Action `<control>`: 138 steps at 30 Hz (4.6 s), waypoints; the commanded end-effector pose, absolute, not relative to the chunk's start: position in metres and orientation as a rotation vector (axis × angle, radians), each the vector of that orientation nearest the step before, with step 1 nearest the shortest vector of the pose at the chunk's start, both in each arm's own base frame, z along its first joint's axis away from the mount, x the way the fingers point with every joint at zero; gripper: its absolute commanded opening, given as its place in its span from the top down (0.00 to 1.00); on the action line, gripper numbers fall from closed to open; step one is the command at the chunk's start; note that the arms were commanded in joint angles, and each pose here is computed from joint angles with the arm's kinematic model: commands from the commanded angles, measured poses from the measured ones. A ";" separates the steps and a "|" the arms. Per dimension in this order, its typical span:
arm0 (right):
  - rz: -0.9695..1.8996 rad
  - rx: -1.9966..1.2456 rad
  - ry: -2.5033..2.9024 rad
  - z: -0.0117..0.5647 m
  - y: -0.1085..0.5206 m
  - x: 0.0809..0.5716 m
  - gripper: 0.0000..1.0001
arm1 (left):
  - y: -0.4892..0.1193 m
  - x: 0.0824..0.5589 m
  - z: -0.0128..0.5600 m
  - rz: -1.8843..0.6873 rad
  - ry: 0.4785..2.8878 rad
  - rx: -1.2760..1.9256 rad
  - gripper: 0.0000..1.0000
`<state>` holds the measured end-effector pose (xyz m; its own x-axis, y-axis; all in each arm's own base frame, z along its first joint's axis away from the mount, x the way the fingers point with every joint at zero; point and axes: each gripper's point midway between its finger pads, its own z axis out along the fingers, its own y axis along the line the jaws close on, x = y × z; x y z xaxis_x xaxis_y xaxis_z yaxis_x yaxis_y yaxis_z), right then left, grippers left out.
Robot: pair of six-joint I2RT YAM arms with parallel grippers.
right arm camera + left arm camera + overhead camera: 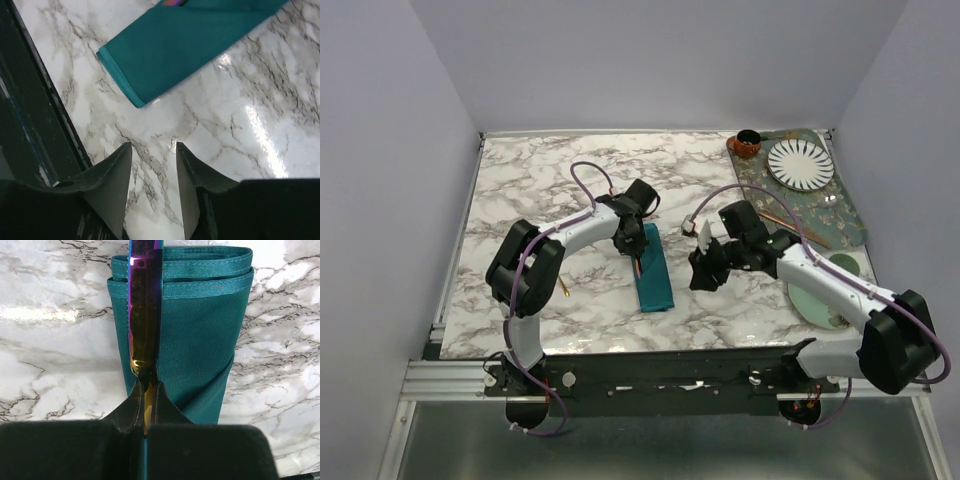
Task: Fold the napkin into a case and place the utensils inside
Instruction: Insert the knife into the folded napkin, then pick up the spoon from the center of the board, then insert the spoon into the folded napkin.
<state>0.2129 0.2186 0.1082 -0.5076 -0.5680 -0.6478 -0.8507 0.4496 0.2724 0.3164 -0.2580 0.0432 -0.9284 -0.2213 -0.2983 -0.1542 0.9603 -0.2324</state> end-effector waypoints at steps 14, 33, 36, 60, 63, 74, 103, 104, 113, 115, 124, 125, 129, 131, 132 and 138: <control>0.173 -1.785 1.020 0.077 0.318 0.164 0.70 | -0.271 0.309 0.052 -0.349 2.776 -0.249 1.00; -0.040 -1.866 0.983 0.022 0.320 0.175 0.75 | -0.268 0.294 0.050 -0.354 2.808 -0.264 1.00; -0.061 -1.857 0.998 0.021 0.319 0.179 0.75 | -0.266 0.290 0.049 -0.350 2.811 -0.273 1.00; -0.086 -1.819 1.011 0.022 0.316 0.183 0.76 | -0.250 0.328 0.080 -0.299 2.679 -0.265 0.60; -0.082 -1.813 1.018 0.022 0.318 0.183 0.76 | -0.240 0.348 0.085 -0.262 2.645 -0.260 0.60; -0.070 -1.771 1.073 0.024 0.335 0.192 0.75 | -0.163 0.394 0.103 -0.113 2.563 -0.326 0.57; 0.099 -1.830 1.143 0.043 0.327 0.165 0.69 | -0.005 0.339 0.043 0.122 2.783 -0.502 0.59; 0.098 -1.831 1.148 0.042 0.324 0.165 0.68 | -0.006 0.341 0.042 0.113 2.783 -0.501 0.59; 0.083 -1.839 1.177 0.036 0.312 0.163 0.68 | -0.006 0.336 0.022 0.127 2.817 -0.540 0.60; 0.076 -1.840 1.174 0.036 0.311 0.164 0.68 | -0.006 0.335 0.018 0.129 2.823 -0.547 0.61; 0.053 -1.892 1.131 0.027 0.310 0.162 0.69 | -0.035 0.359 0.035 -0.018 2.764 -0.546 1.00; 0.043 -1.903 1.127 0.025 0.309 0.163 0.68 | -0.044 0.366 0.044 -0.048 2.740 -0.527 1.00; -0.007 -1.933 1.102 0.016 0.308 0.168 0.69 | -0.103 0.422 0.111 -0.208 2.541 -0.399 1.00; -0.023 -1.944 1.076 0.013 0.309 0.169 0.69 | -0.140 0.433 0.129 -0.251 2.494 -0.313 1.00; -0.028 -1.951 1.070 0.011 0.309 0.169 0.69 | -0.154 0.447 0.149 -0.276 2.430 -0.286 1.00; -0.054 -1.950 1.058 0.008 0.312 0.175 0.69 | -0.220 0.471 0.159 -0.354 2.366 -0.185 1.00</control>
<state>0.1734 0.3213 0.0257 0.6329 -0.6664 -0.3941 -0.6595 -0.1975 -0.7253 0.4548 -0.1880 0.1688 -0.7325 -0.2249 -0.6426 -0.0488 0.9588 -0.2800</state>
